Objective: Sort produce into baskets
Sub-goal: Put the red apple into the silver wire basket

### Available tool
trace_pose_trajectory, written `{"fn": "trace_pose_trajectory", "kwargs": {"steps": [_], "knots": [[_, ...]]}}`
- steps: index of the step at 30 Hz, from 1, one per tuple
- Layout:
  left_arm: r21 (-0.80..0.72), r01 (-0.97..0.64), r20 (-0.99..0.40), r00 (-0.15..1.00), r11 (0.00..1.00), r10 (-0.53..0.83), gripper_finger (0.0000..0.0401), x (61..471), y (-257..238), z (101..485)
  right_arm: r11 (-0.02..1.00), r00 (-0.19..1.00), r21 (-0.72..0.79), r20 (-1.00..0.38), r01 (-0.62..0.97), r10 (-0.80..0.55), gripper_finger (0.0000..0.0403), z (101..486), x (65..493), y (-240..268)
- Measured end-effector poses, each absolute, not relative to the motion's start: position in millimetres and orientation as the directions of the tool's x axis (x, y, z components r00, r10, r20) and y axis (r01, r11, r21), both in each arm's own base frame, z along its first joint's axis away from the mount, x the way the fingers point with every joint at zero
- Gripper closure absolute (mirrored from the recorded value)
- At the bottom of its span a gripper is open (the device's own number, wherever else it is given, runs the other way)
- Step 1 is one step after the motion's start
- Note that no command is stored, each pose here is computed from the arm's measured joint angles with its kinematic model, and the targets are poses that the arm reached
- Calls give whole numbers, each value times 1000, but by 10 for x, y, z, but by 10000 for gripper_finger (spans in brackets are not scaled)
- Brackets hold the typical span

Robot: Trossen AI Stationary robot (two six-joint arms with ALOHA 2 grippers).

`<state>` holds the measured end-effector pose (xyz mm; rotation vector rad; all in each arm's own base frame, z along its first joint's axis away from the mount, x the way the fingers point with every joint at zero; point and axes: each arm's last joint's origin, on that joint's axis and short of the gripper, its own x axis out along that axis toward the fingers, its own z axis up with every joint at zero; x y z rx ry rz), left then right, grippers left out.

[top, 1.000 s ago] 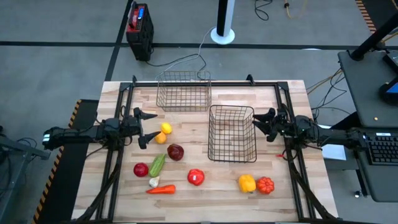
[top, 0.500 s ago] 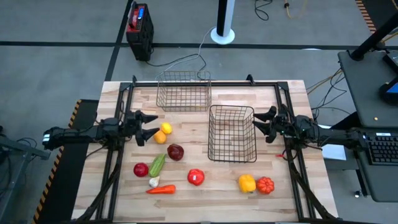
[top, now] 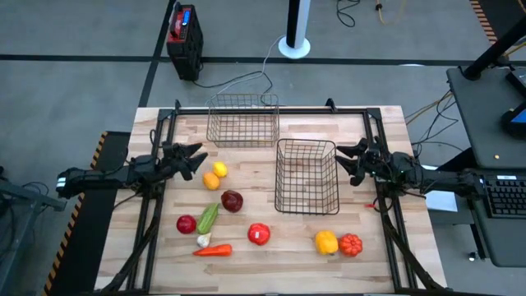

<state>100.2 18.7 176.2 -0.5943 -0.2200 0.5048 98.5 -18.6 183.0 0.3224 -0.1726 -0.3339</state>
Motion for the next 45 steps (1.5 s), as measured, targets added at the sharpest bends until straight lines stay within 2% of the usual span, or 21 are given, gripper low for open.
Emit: {"fn": "trace_pose_trajectory", "kwargs": {"steps": [3,6,9,16,21,24,30,35,38,45], "knots": [[-621,-357,72,860,698,505,10,1003,184,1781,900,927,327,139,288,-347,188,1855,981,-185],[-621,-291,94,894,728,438,10,1010,165,1802,900,927,326,141,288,-347,188,1857,981,-185],[-676,-241,101,906,697,412,10,1014,157,1808,900,929,326,130,291,-347,188,1846,983,-185],[-664,-156,149,931,731,334,10,1017,133,1853,900,929,325,129,291,-347,188,1846,983,-185],[-647,20,246,952,762,183,10,1026,81,1954,900,929,325,129,291,-347,188,1846,983,-185],[-641,35,227,963,767,146,10,1056,57,2063,900,929,325,126,292,-347,188,1842,984,-185],[-543,-59,26,996,837,87,10,1221,15,2320,900,930,324,125,292,-347,188,1841,984,-186],[-281,-34,-227,973,959,-32,10,1442,-65,2479,899,932,320,105,299,-347,188,1823,991,-186],[-169,-24,-403,914,985,-47,10,1578,-98,2507,897,933,324,94,301,-347,188,1813,997,-187],[-105,-33,-721,691,994,-53,10,1926,-155,2448,895,934,327,85,303,-347,188,1805,1002,-187]]}}
